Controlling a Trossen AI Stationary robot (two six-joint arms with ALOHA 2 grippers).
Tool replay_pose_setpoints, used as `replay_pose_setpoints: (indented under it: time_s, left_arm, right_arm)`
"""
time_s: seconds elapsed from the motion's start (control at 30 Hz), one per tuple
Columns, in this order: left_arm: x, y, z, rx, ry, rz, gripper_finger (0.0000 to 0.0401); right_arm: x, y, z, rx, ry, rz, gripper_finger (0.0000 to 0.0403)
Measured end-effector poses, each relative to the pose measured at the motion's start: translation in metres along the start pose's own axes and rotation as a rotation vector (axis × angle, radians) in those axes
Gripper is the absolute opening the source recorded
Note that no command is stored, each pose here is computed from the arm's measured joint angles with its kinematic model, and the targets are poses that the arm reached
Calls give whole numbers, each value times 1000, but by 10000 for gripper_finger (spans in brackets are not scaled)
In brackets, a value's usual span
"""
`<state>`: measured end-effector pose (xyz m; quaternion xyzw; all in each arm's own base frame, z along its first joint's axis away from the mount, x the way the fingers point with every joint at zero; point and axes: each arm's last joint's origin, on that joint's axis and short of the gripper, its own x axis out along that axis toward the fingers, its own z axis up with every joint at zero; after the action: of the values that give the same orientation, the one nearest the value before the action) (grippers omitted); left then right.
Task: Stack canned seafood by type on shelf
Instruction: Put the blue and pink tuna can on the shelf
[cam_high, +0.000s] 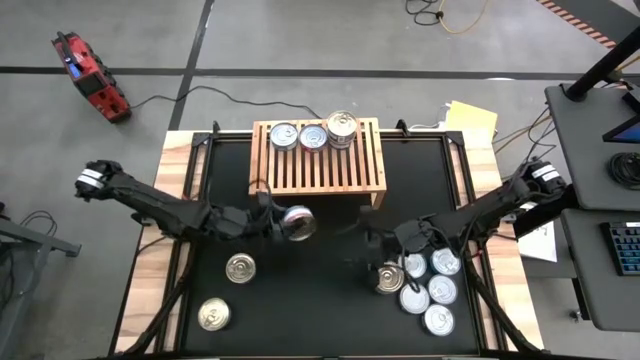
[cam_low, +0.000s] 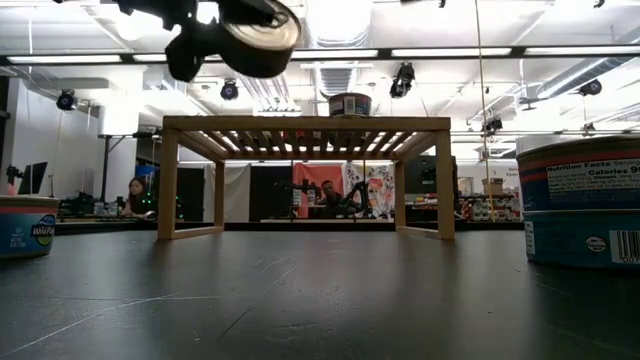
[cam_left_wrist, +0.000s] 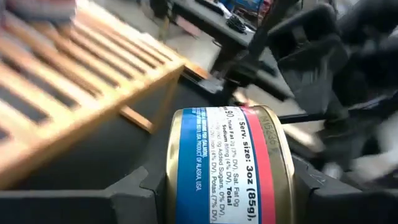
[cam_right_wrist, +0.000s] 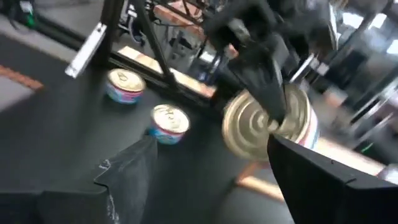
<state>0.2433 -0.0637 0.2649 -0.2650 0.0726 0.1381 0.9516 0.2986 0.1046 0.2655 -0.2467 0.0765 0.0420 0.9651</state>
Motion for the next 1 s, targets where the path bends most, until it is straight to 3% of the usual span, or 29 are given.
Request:
replay_pose_setpoints:
  time_s: [0.2,0.33,0.43,0.77,1.0]
  left_arm:
    - [-6,-2,16,-331,114,-234,162]
    - [-7,-1,19,-472,123,-239,162]
    - [-7,-1,19,-495,130,-244,162]
    - [-6,-3,23,-513,92,-272,162]
    - [-6,-5,27,-524,48,-299,162]
  right_arm:
    - [15,22,7,-453,76,-65,274]
    - [30,31,13,-693,199,-189,269]
    - [42,36,17,-820,292,-261,264]
    - [71,39,35,-1014,472,-371,241]
    - [72,37,37,-1041,445,-349,249]
